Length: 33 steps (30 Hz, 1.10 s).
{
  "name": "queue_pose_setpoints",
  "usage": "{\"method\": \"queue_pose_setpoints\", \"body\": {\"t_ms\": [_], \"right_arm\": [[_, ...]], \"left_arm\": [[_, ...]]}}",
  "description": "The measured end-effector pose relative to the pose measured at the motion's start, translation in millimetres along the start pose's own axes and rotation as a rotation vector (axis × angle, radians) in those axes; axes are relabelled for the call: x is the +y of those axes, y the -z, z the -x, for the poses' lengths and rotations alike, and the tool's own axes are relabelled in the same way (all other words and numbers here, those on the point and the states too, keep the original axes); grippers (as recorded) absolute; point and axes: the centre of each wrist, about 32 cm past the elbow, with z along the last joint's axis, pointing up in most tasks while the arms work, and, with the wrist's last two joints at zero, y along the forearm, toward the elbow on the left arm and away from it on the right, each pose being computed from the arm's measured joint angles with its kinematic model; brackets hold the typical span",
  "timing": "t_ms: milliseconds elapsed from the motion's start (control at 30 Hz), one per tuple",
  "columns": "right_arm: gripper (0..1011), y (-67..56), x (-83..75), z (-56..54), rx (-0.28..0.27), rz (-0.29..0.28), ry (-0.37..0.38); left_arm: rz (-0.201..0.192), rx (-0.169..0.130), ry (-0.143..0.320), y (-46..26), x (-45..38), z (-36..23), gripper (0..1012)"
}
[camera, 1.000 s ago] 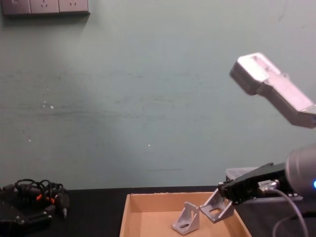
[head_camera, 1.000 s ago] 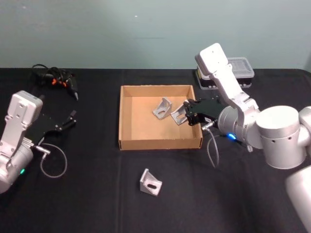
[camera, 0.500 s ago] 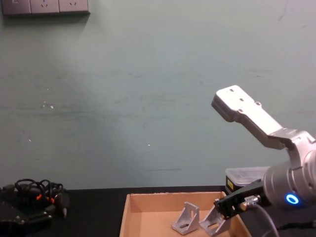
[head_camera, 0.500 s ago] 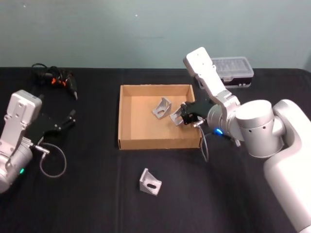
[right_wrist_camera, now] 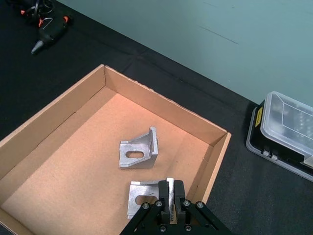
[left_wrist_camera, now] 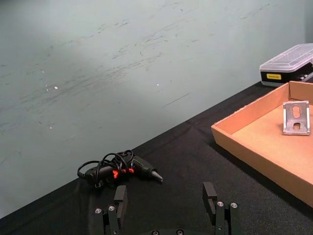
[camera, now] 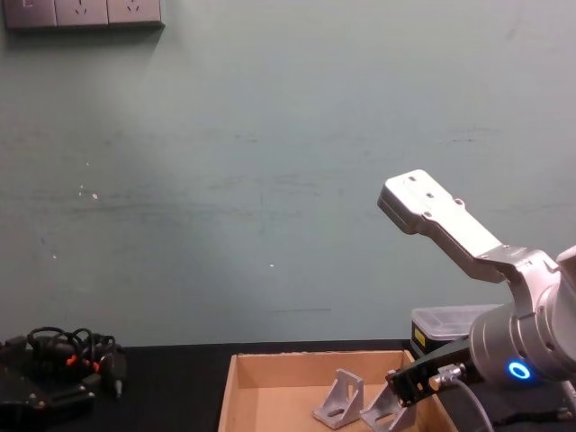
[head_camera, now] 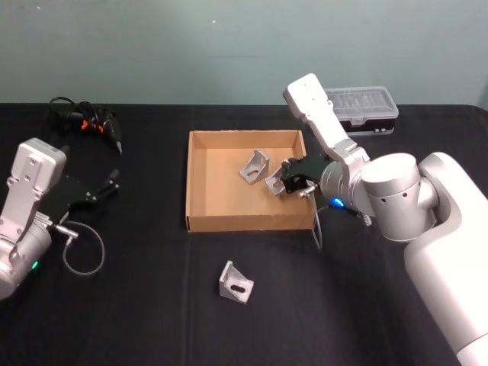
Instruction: Use one hand to pick up the angle iron from the table and place it into the box.
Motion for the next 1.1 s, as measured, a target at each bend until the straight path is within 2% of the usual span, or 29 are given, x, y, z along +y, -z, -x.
{"method": "queue_pose_setpoints", "body": {"t_ms": [133,300,333,367,500,633,667,867,1100], "right_arm": [[86,0.0,-0.4,0.1,0.000,-0.001,0.000],[262,-0.1,-0.9,0.2,-0.001,-0.002,0.000],[262,-0.1,-0.9,0.2,-0.001,-0.002,0.000],[317,-0.1,-1.0,0.2,-0.001,-0.002,0.000],[414,-0.2,-1.2,0.3,-0.001,-0.003,-0.001],[575,-0.2,-1.3,0.3,-0.001,-0.003,-0.001],[575,-0.2,-1.4,0.3,-0.001,-0.003,-0.002],[791,-0.1,-1.5,0.3,-0.001,-0.003,-0.002],[963,1.4,-4.0,0.5,0.001,-0.016,-0.010]], "left_arm": [[0.000,0.000,0.000,0.0,0.0,0.0,1011],[0.000,0.000,0.000,0.0,0.0,0.0,1011],[0.000,0.000,0.000,0.0,0.0,0.0,1011],[0.000,0.000,0.000,0.0,0.0,0.0,1011],[0.000,0.000,0.000,0.0,0.0,0.0,1011],[0.000,0.000,0.000,0.0,0.0,0.0,1011],[0.000,0.000,0.000,0.0,0.0,0.0,1011],[0.000,0.000,0.000,0.0,0.0,0.0,1011],[0.000,0.000,0.000,0.0,0.0,0.0,1011]]}}
